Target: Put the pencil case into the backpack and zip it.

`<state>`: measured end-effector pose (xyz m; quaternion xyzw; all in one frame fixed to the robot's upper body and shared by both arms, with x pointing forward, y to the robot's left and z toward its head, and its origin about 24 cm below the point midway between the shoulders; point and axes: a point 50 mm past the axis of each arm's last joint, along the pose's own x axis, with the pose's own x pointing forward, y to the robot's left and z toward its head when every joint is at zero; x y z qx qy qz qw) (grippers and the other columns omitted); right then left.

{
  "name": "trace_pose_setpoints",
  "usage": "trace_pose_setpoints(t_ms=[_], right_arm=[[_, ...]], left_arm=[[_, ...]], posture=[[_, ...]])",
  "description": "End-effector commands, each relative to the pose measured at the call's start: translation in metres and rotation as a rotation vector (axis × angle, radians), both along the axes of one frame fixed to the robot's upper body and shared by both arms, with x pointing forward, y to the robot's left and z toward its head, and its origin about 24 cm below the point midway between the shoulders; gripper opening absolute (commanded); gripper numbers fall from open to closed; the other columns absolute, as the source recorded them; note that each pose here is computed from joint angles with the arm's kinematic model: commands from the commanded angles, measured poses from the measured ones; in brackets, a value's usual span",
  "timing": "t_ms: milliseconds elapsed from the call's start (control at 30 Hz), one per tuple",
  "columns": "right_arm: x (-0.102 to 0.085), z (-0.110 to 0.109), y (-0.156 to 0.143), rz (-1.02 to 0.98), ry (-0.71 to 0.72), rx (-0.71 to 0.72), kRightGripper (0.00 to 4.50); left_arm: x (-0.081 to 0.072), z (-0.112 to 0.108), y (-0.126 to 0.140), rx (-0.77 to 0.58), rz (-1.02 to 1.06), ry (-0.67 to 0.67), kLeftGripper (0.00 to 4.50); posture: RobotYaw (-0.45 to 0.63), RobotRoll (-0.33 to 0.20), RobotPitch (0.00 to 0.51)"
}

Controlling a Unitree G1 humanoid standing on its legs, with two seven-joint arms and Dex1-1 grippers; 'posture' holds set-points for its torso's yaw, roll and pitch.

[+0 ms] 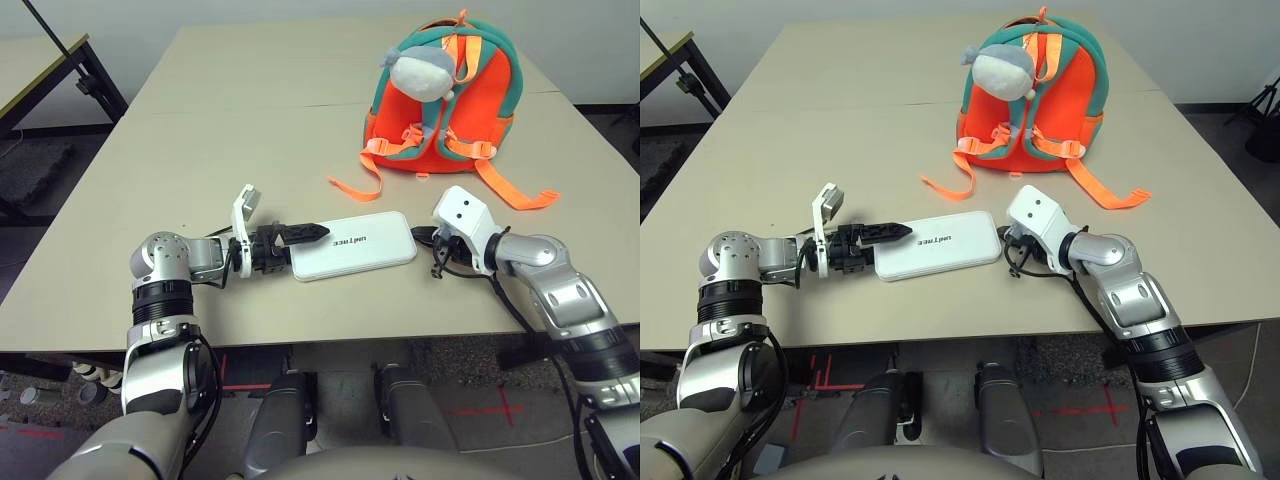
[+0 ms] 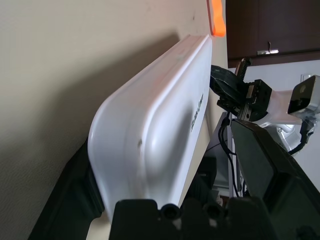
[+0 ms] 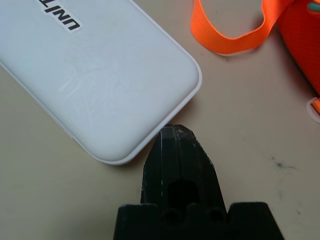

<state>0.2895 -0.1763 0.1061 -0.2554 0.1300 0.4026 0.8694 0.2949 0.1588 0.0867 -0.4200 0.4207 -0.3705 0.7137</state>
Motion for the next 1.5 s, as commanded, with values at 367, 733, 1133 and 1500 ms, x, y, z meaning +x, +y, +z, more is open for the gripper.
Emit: trace_pose_setpoints(t_ms=[367,733,1133,1500], right_arm=[[-0.002,-0.001,0.011,0.037,0.002,0.01,0.0],[0.001,-0.004,0.008,0.02,-0.015,-0.017,0.59],[0.012,0.012,-0.014,-0.094,-0.005,0.118,4.5],[0.031,0.051,-0.04,-0.327,0.008,0.402,4.5]], left_arm=[[-0.004,-0.009,-0.003,-0.016,-0.006,0.053,2.02],[0.012,0.01,0.005,0.014,0.092,-0.113,1.2],[0.024,0.097,0.035,0.07,0.172,-0.535,1.2],[0.034,0.193,0.046,0.022,0.353,-0.963,1.2]], posture=[[-0.21,0.0,0.115],[-0.21,0.0,0.124],[-0.19,0.0,0.139],[-0.18,0.0,0.139]])
